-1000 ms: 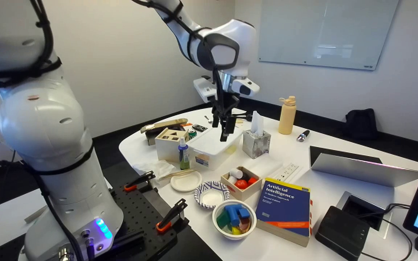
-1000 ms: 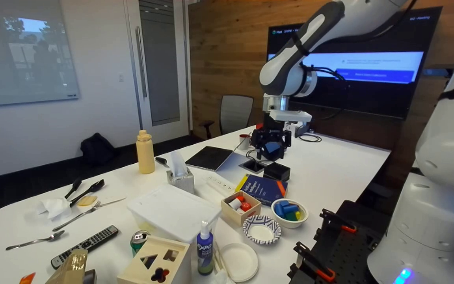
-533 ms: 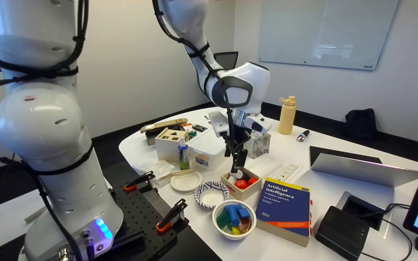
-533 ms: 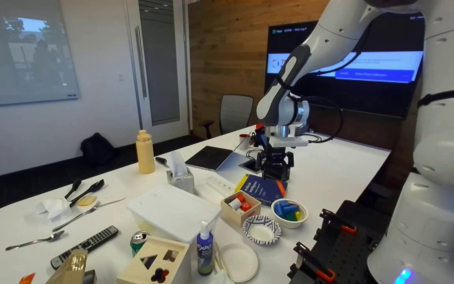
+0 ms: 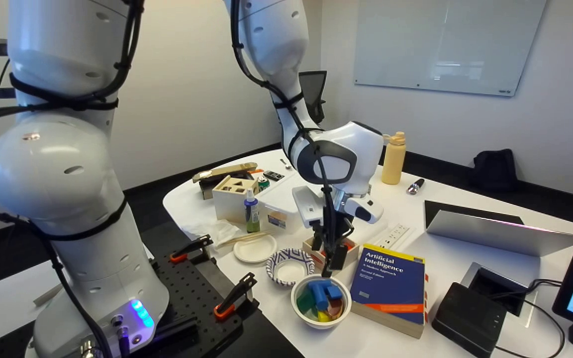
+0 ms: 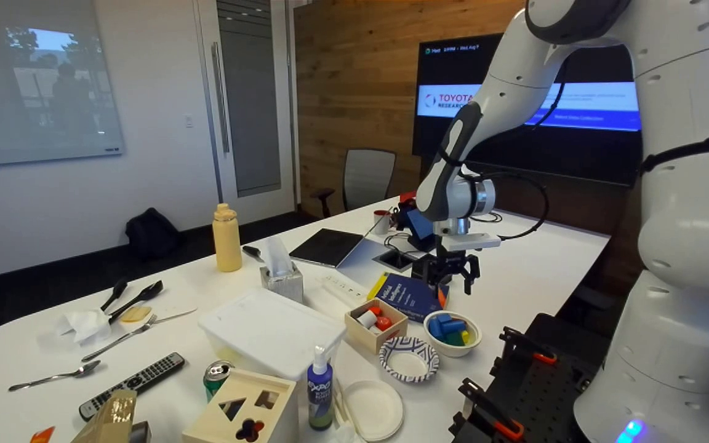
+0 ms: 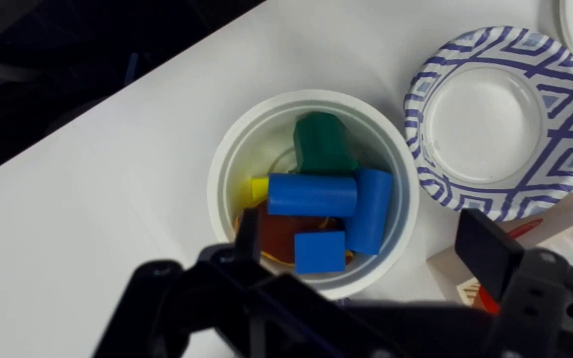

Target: Place one blue block on the white and blue plate

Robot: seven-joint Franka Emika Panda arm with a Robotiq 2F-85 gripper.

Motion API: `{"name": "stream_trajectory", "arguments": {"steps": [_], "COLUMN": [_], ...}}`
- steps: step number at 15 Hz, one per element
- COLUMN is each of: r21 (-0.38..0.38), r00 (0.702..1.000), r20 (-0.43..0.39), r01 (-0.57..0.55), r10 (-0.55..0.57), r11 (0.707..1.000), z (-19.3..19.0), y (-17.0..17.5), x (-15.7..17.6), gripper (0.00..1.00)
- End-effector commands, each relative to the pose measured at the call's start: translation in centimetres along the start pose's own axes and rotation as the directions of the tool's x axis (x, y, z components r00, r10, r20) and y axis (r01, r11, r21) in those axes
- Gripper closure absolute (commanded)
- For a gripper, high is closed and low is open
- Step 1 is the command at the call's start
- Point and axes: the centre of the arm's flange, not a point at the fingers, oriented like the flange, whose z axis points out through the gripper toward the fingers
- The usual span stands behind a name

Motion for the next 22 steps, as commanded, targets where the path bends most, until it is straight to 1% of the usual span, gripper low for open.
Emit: {"name": "stream_trajectory", "arguments": {"steps": [1, 2, 7, 12, 18, 22], "r21": [-0.010, -0.003, -0.019, -0.014, 0.005, 0.002], "r00": [1.000, 1.000, 1.000, 1.000, 0.999, 1.000], "r20": [-0.003, 0.001, -0.010, -0.006, 0.000, -0.003], "r01": [0.014, 0.006, -0.008, -0.016, -0.033, -0.030], "r10": [-0.014, -0.006, 0.008, 0.016, 0.033, 0.031], "r11": [1.000, 1.000, 1.000, 1.000, 0.999, 1.000], "z": [2.2, 2.8, 5.5, 7.3, 8.1, 8.5], "y": [1.3, 1.3, 1.0, 0.9, 0.8, 0.5], "x": [0.6, 0.5, 0.2, 0.6, 2.0, 2.7], "gripper": [0.00, 0.00, 0.00, 0.00, 0.00, 0.00]}}
